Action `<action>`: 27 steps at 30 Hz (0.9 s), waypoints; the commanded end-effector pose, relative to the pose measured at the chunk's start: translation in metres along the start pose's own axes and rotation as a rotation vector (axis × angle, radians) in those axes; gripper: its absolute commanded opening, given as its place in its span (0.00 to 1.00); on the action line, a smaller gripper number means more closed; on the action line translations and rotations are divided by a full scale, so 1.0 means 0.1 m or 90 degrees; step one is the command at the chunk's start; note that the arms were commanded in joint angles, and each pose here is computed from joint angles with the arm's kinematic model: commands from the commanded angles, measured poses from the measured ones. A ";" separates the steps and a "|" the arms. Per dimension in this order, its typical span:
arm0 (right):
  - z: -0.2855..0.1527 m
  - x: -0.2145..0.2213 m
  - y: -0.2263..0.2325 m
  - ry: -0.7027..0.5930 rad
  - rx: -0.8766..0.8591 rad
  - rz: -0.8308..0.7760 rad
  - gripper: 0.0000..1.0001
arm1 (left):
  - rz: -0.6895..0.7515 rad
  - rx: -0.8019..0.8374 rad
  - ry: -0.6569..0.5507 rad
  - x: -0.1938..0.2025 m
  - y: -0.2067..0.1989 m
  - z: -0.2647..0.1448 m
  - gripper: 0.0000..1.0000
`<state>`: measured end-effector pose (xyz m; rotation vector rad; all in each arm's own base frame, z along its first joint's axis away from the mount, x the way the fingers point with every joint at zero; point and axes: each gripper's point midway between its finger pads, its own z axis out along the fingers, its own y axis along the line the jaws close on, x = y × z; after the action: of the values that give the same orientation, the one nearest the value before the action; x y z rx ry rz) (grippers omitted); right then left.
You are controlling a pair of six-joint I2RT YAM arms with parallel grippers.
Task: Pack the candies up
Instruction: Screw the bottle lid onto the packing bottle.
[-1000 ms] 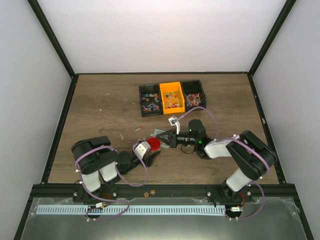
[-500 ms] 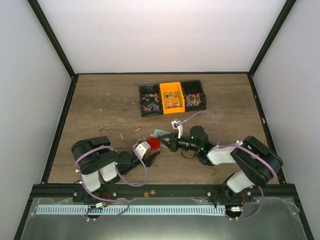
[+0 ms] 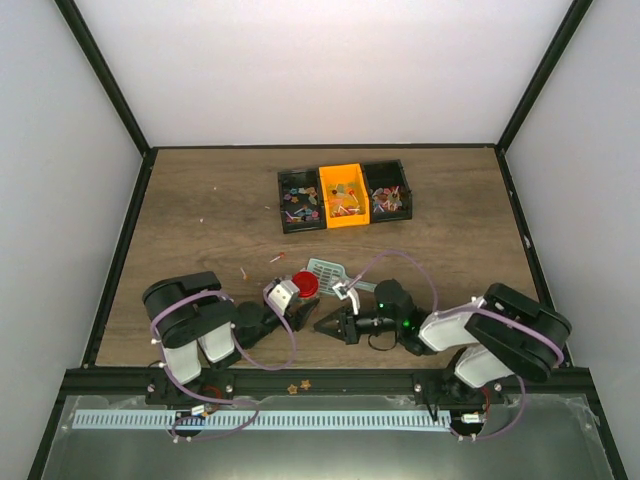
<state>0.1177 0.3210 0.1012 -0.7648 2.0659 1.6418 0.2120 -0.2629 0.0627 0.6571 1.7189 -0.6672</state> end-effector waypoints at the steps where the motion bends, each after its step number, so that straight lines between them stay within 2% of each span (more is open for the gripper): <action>1: -0.11 -0.14 0.04 -0.041 0.019 -0.014 0.01 | -0.046 0.000 0.012 0.14 0.06 -0.34 0.67; 5: -0.28 -0.46 -0.05 -0.096 0.048 -0.014 0.01 | -0.043 0.002 0.012 0.14 0.06 -0.37 0.67; 7: -0.35 -0.62 -0.13 -0.115 0.067 -0.015 0.10 | -0.042 0.003 0.015 0.15 0.06 -0.37 0.67; 9: -0.40 -0.77 -0.21 -0.132 0.087 -0.017 0.25 | -0.042 0.002 0.016 0.16 0.06 -0.37 0.67; 11: -0.42 -0.91 -0.25 -0.144 0.090 -0.022 0.31 | -0.042 0.002 0.017 0.16 0.06 -0.36 0.67; 21: -0.04 -1.29 -0.44 -0.073 0.069 -0.062 0.27 | -0.033 0.011 0.015 0.15 0.03 -0.34 0.67; 27: 0.09 -1.22 -0.42 -0.029 0.006 -0.064 0.21 | -0.029 -0.001 0.019 0.17 0.07 -0.34 0.67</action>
<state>0.2471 0.3383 0.1364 -0.7002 2.0162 1.5077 0.2119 -0.2631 0.0632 0.6602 1.7160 -0.6664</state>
